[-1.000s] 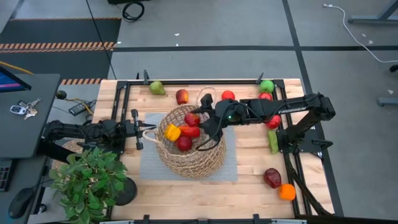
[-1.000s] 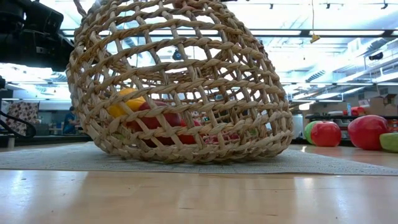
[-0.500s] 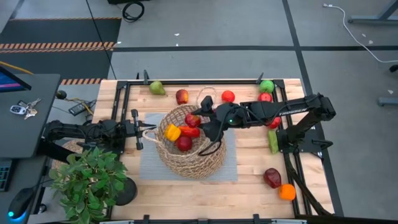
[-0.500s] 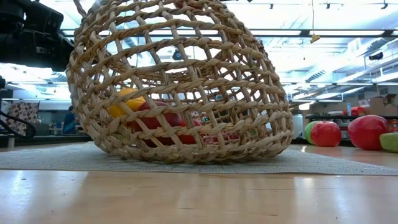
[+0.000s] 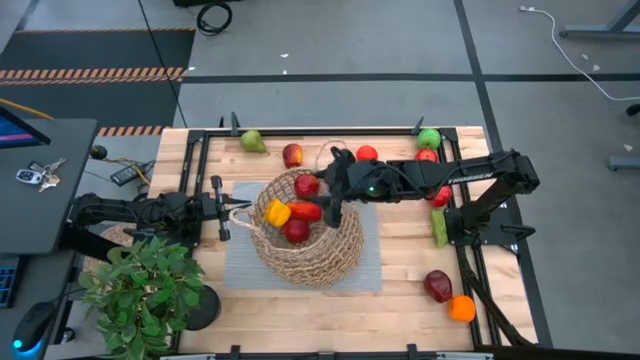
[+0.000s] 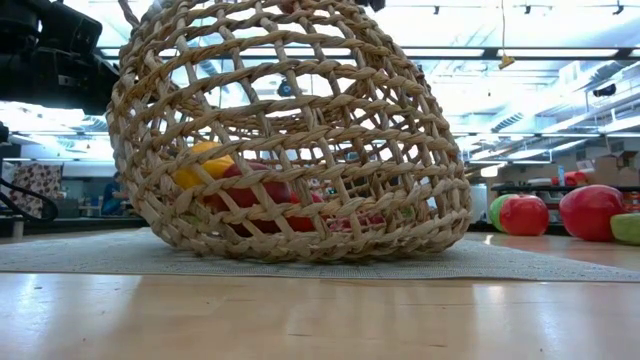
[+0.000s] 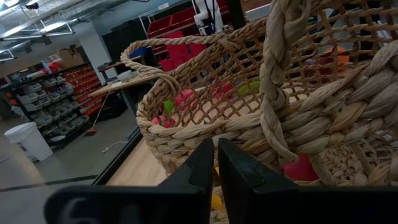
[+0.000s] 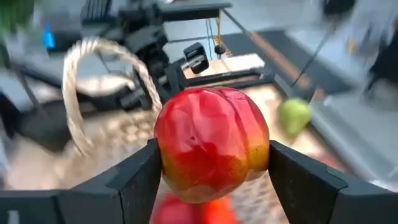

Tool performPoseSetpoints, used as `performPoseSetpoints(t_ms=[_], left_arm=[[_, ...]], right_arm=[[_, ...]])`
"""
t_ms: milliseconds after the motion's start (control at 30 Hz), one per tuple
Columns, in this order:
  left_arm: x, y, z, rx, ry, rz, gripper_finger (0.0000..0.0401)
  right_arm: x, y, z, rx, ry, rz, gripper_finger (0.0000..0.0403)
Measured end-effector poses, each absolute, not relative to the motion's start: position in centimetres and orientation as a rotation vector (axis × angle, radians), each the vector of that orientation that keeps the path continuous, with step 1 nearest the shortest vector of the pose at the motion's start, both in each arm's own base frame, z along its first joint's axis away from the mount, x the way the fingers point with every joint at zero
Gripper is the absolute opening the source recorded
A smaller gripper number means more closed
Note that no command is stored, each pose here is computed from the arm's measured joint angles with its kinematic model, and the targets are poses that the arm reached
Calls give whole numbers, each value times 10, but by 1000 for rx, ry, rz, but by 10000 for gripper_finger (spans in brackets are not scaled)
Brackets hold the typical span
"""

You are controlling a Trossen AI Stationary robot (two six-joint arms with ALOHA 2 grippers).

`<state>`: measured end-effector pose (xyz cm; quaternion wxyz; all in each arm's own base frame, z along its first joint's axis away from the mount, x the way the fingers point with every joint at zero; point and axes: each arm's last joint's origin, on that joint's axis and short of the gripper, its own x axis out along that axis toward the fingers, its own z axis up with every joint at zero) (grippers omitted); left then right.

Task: Build produce basket
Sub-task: Put the red apple into the brown basket

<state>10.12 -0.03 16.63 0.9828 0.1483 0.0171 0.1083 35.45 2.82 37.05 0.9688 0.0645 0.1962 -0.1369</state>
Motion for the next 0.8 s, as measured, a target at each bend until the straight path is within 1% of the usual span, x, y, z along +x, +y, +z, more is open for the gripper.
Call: performPoseSetpoints(t_ms=[133, 300, 500, 567, 800], left_arm=[[101, 0, 166, 298, 34, 218, 35], [101, 0, 166, 298, 34, 218, 34], [101, 0, 166, 299, 35, 217, 30], [101, 0, 166, 298, 34, 217, 32], [101, 0, 166, 298, 35, 217, 34]], right_arm=[[356, 22, 370, 301, 383, -286, 280], [369, 13, 360, 459, 394, -212, 280], [387, 9, 336, 479, 466, -171, 280], [393, 8, 332, 495, 457, -145, 280], [395, 9, 348, 519, 325, -69, 280]])
